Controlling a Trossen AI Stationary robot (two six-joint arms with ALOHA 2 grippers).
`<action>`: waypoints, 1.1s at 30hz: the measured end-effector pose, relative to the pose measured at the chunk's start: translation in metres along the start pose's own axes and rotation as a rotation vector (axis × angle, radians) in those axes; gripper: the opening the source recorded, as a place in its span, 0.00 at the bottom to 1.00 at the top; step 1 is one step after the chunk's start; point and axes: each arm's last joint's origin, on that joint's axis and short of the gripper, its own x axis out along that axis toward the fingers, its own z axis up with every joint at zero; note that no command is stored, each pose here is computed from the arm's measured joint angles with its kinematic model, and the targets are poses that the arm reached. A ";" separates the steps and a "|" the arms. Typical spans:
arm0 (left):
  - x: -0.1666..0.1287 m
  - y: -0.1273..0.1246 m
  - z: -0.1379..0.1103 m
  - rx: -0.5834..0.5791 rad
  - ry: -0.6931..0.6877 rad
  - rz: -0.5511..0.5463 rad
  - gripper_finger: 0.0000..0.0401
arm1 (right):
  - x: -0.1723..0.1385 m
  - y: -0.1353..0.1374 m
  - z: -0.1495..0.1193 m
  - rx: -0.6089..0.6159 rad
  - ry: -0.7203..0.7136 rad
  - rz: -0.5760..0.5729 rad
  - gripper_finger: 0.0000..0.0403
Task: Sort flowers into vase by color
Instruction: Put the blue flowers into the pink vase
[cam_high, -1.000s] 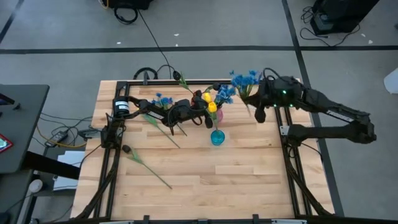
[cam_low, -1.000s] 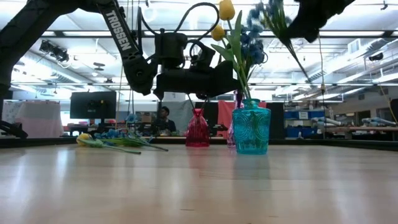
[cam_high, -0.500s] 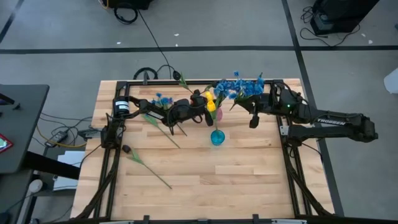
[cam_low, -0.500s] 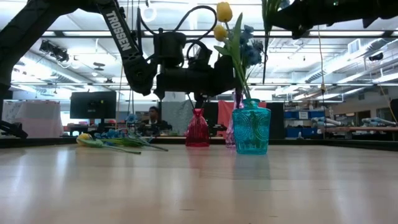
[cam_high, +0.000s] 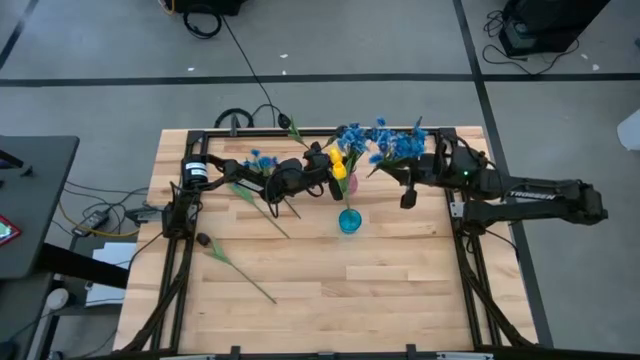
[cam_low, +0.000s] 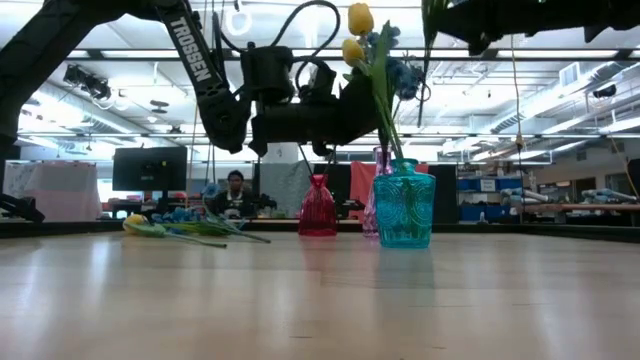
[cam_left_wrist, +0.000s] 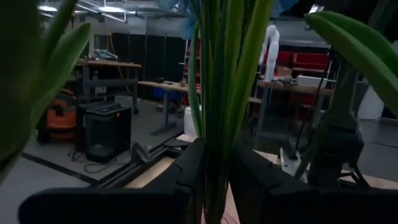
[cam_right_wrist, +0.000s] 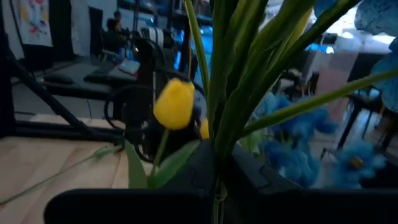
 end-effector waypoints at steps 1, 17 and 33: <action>0.000 0.000 0.000 0.000 -0.003 0.000 0.17 | 0.001 0.001 0.001 -0.005 -0.013 0.004 0.09; 0.001 0.006 0.022 0.040 -0.013 0.056 0.17 | 0.036 0.016 -0.009 -0.183 -0.058 0.012 0.09; 0.001 0.008 0.023 0.005 -0.017 0.072 0.17 | 0.058 0.012 -0.030 -0.265 -0.005 -0.060 0.09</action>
